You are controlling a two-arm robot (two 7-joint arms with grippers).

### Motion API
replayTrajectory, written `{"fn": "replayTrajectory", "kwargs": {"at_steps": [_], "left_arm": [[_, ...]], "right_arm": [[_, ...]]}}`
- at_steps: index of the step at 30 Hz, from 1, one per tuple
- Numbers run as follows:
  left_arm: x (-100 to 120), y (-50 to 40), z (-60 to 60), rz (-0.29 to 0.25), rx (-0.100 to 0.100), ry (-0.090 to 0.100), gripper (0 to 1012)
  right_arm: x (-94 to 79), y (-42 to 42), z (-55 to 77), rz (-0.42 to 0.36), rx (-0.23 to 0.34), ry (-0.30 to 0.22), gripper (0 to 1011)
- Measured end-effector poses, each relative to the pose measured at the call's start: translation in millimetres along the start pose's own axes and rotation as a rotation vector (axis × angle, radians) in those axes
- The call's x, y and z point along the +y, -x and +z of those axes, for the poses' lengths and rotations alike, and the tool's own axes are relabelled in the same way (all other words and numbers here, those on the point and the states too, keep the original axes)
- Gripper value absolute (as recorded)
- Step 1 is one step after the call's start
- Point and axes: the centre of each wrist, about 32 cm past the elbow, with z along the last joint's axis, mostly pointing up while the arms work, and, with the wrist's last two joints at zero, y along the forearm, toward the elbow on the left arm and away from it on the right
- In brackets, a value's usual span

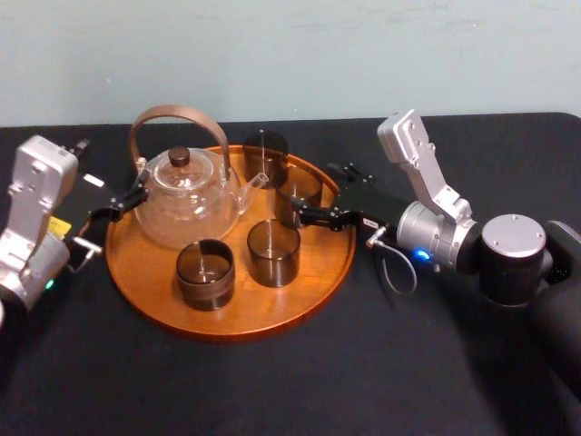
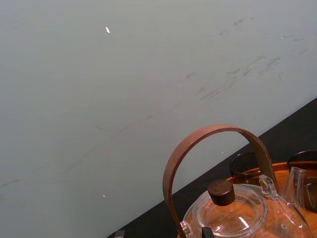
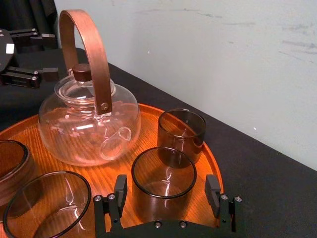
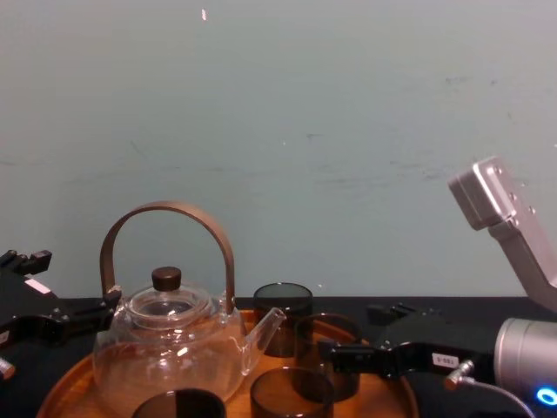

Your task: Pick up the glass from the table and place it on the tray.

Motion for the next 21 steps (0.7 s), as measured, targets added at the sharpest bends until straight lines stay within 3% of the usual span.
{"fn": "replayTrajectory", "kwargs": {"at_steps": [10,21], "left_arm": [[0.0,0.0,0.0,0.0,0.0,0.0,1009],[0.0,0.0,0.0,0.0,0.0,0.0,1009]], "right_arm": [[-11.5,4.8,2.3,0.001,0.002,-0.016,1002],[-37.0,11.4,7.1,-0.009,-0.009,-0.027,1002]]}}
